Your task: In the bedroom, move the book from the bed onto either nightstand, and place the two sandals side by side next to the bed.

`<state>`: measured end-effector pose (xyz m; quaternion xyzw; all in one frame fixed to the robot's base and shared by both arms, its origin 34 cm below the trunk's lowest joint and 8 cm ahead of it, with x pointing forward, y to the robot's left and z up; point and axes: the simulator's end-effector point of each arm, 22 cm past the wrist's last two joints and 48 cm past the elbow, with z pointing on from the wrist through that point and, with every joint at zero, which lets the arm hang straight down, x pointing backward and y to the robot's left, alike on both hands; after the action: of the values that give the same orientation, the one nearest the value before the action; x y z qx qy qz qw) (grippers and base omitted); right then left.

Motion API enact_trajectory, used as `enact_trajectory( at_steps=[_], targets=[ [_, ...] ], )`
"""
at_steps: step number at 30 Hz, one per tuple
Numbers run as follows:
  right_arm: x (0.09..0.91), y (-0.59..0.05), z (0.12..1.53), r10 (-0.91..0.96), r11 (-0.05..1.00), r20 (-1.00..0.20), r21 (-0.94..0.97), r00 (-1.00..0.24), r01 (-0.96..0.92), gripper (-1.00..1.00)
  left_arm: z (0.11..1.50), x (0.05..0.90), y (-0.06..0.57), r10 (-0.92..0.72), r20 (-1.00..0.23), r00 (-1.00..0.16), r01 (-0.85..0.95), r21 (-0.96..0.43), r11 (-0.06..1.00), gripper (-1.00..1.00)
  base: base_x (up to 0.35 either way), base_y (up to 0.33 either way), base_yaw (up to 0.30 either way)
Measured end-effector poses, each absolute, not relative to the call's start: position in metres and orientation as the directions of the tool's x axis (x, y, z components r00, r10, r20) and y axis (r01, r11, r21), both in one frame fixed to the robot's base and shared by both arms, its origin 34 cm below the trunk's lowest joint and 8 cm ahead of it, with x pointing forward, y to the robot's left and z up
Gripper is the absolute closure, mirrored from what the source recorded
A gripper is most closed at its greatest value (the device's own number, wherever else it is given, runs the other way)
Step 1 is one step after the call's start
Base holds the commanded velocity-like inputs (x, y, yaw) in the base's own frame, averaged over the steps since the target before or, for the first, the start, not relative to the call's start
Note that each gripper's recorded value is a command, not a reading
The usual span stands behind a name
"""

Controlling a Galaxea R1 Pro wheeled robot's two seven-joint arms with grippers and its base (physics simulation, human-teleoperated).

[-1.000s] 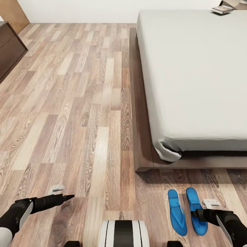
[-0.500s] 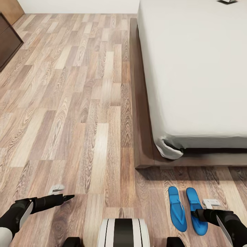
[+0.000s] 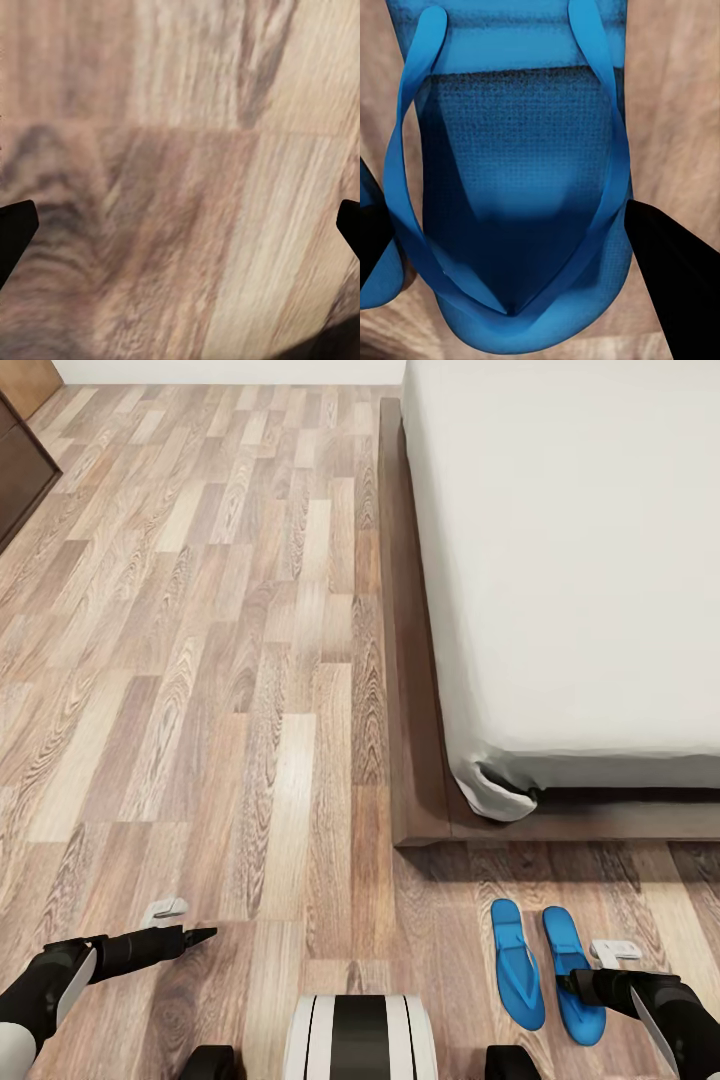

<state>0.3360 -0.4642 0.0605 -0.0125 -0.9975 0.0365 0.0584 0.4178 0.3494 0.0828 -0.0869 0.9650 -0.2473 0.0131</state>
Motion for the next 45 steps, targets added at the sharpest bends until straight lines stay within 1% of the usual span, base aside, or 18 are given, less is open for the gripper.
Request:
enact_trajectory(
  at_steps=[4, 10, 14, 45],
  targets=[
    [0.341, -0.465, 0.061, 0.024, 0.997, 0.102, -0.075, -0.994, 0.017, 1.00, 0.083, 0.418, 0.349, -0.174, 0.017, -0.985, -0.161, -0.479, 0.863, -1.00, 0.000, 0.000, 0.000],
    [0.362, -0.464, 0.059, -0.018, 0.997, -0.002, -0.070, -1.000, -0.018, 1.00, 0.083, 0.418, 0.349, -0.174, 0.017, -0.985, -0.161, -0.480, 0.863, -1.00, 0.000, 0.000, 0.000],
    [0.364, -0.464, 0.059, -0.024, 0.997, -0.014, -0.070, -1.000, -0.022, 1.00, 0.083, 0.418, 0.349, -0.174, 0.017, -0.985, -0.161, -0.480, 0.863, -1.00, 0.000, 0.000, 0.000],
    [0.343, -0.464, 0.044, -0.027, 0.997, 0.033, -0.071, -0.999, -0.030, 1.00, 0.066, 0.397, 0.349, -0.174, 0.066, -0.983, -0.184, -0.471, 0.863, -1.00, 0.000, 0.000, 0.000]
  ],
)
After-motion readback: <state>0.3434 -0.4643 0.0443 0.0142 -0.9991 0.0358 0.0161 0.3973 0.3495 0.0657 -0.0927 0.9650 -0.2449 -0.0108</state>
